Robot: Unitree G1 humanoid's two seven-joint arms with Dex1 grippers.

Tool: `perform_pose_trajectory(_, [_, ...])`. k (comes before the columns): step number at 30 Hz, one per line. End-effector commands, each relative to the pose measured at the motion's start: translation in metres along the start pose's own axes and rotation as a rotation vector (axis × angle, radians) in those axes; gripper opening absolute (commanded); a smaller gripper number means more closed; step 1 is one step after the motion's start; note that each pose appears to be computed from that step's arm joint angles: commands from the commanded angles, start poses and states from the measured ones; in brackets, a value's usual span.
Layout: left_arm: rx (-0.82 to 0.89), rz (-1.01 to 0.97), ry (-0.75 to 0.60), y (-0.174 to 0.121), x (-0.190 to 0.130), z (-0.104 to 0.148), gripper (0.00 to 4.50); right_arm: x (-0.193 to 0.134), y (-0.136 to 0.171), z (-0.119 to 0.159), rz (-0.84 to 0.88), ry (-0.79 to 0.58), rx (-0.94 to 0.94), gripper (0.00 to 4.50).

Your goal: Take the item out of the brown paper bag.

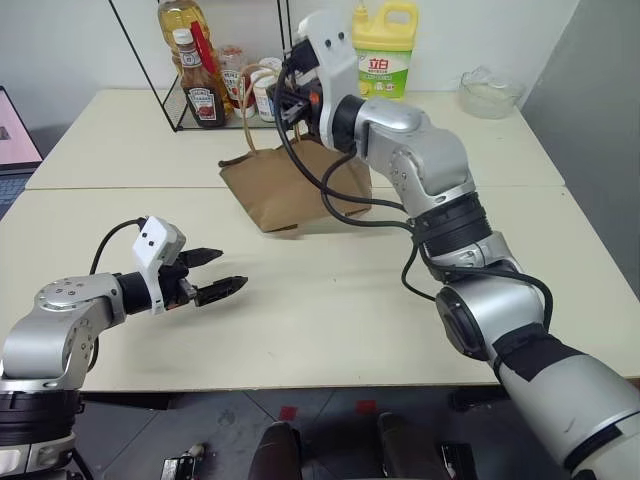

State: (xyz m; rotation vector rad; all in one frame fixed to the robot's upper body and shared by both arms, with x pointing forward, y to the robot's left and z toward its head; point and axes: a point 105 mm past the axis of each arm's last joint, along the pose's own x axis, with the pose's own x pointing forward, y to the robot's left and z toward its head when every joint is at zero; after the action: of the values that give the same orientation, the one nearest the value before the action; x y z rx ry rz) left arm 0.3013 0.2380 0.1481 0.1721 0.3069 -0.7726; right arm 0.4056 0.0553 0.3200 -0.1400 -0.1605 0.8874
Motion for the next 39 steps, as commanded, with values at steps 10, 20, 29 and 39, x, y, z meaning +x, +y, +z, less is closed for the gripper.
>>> perform_pose_trajectory(10, [0.055, 0.032, -0.091, 0.005, -0.003, 0.026, 4.50, 0.003, 0.003, 0.014, -0.001, -0.068, -0.047, 0.04])
perform_pose_trajectory(20, [0.049, 0.045, -0.170, 0.010, -0.012, 0.052, 4.50, -0.002, -0.006, 0.005, -0.015, -0.040, -0.066, 0.04])
perform_pose_trajectory(29, [0.059, 0.019, -0.163, 0.006, -0.020, 0.065, 4.50, -0.006, -0.017, -0.002, -0.030, -0.020, -0.084, 0.04])
perform_pose_trajectory(39, [0.063, 0.004, -0.163, 0.002, -0.013, 0.067, 4.50, -0.005, -0.030, -0.012, -0.072, 0.004, -0.106, 0.04])
